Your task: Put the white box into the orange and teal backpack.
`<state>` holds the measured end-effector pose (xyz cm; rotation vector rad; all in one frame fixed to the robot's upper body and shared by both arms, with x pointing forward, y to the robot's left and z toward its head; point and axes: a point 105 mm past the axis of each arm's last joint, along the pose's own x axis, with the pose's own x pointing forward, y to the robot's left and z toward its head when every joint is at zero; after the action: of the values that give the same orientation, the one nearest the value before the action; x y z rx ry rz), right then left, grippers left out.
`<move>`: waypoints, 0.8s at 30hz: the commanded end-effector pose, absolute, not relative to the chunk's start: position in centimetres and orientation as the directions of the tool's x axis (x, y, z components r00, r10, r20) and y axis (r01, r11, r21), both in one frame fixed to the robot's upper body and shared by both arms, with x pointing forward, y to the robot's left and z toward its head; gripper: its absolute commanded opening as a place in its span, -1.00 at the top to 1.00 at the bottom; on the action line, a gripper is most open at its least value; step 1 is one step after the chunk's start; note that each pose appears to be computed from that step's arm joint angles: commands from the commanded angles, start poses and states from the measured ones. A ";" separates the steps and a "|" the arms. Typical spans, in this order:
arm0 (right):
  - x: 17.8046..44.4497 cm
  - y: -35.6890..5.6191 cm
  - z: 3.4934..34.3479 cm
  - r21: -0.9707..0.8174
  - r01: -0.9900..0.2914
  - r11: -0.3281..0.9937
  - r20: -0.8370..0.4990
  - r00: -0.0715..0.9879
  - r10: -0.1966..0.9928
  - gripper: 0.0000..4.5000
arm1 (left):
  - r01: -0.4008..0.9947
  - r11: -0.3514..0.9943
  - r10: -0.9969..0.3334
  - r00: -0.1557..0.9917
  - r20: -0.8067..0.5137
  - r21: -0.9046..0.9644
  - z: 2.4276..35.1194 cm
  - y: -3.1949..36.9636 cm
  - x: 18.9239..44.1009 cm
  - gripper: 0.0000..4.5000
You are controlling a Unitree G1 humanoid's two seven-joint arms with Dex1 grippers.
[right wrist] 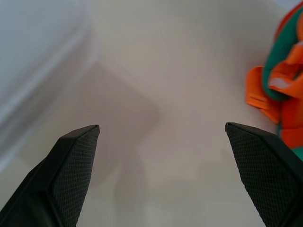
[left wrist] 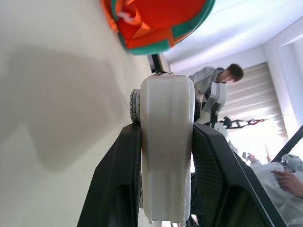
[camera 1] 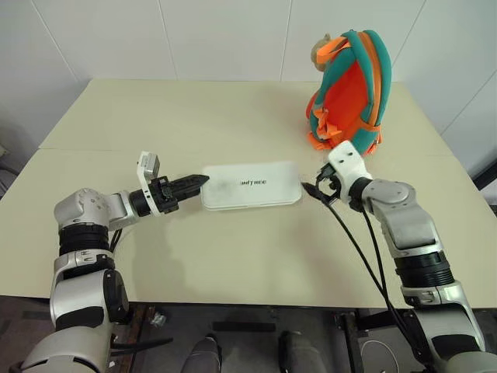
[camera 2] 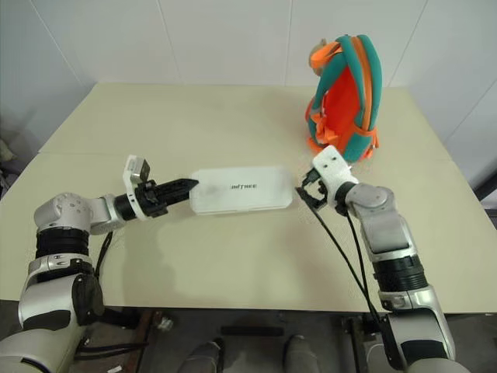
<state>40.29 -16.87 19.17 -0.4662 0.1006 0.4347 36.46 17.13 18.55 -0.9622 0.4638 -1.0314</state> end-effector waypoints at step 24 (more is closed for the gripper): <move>46.3 -24.1 28.9 -0.038 -0.056 0.998 0.205 0.977 0.062 -1.00 | 0.531 0.080 -0.739 0.600 0.308 -0.843 21.8 19.2 36.8 0.46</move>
<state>46.48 -23.46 26.46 -0.0463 -0.1221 0.0622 37.16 19.08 20.06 -1.1546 0.2903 -0.9120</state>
